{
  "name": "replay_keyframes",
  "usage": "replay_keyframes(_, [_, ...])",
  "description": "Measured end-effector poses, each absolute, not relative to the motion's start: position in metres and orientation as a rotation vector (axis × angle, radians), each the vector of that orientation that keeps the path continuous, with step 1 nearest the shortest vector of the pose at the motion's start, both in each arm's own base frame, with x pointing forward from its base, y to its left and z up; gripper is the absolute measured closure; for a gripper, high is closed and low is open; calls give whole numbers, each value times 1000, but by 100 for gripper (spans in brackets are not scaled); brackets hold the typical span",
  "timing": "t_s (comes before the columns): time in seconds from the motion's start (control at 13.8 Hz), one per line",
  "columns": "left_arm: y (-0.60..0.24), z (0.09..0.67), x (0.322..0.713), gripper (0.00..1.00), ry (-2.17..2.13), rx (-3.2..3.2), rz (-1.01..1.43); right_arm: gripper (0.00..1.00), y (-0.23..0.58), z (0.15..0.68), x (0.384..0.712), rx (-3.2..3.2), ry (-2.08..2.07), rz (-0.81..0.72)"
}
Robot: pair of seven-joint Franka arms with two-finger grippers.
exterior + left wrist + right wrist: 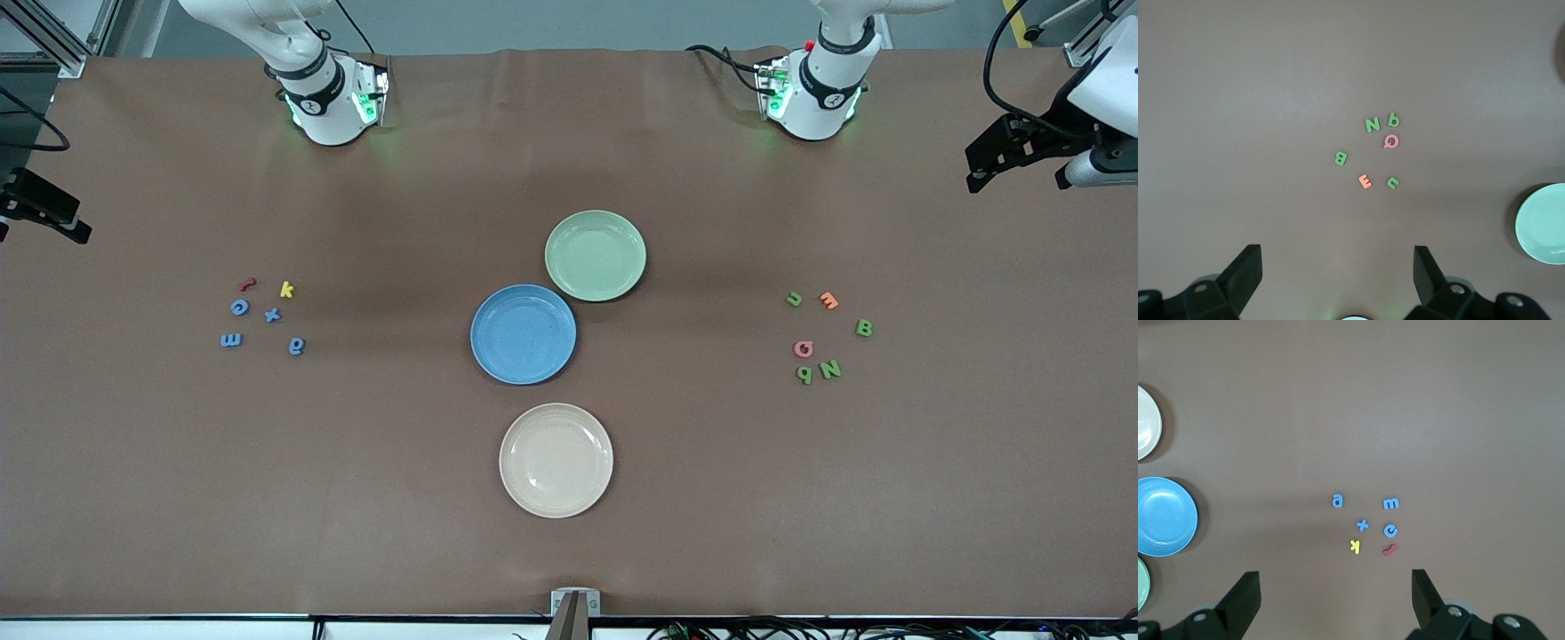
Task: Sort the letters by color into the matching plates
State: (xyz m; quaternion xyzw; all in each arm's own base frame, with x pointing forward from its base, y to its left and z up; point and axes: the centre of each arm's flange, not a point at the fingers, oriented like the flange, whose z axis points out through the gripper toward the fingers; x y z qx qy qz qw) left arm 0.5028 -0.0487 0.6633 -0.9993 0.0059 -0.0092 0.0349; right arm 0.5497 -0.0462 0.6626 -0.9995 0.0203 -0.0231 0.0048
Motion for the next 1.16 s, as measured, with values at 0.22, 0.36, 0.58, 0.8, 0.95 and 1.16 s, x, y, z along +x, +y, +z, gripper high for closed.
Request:
replay_keyframes(0.22, [-46,663,504,0,19,-3072,-27,0,-47,663,550,-3131,65,-72])
replay_keyframes(0.36, [-44,662,507,0,15,-3072,-25,0,-47,663,550,-3131,65,-72])
replay_keyframes(0.58, [-44,653,514,0,15,-3072,0,0,-47,663,550,-3131,65,-73])
replay_keyframes(0.8, [-41,612,535,0,7,-3070,91,0,-47,665,550,-3131,65,-80])
replay_keyframes(0.95, [-33,572,553,0,-14,-3073,88,0,-46,666,550,-3131,64,-83])
replay_keyframes(1.16, [-20,505,566,0,-37,-3081,38,0,-43,658,553,-3132,55,-60])
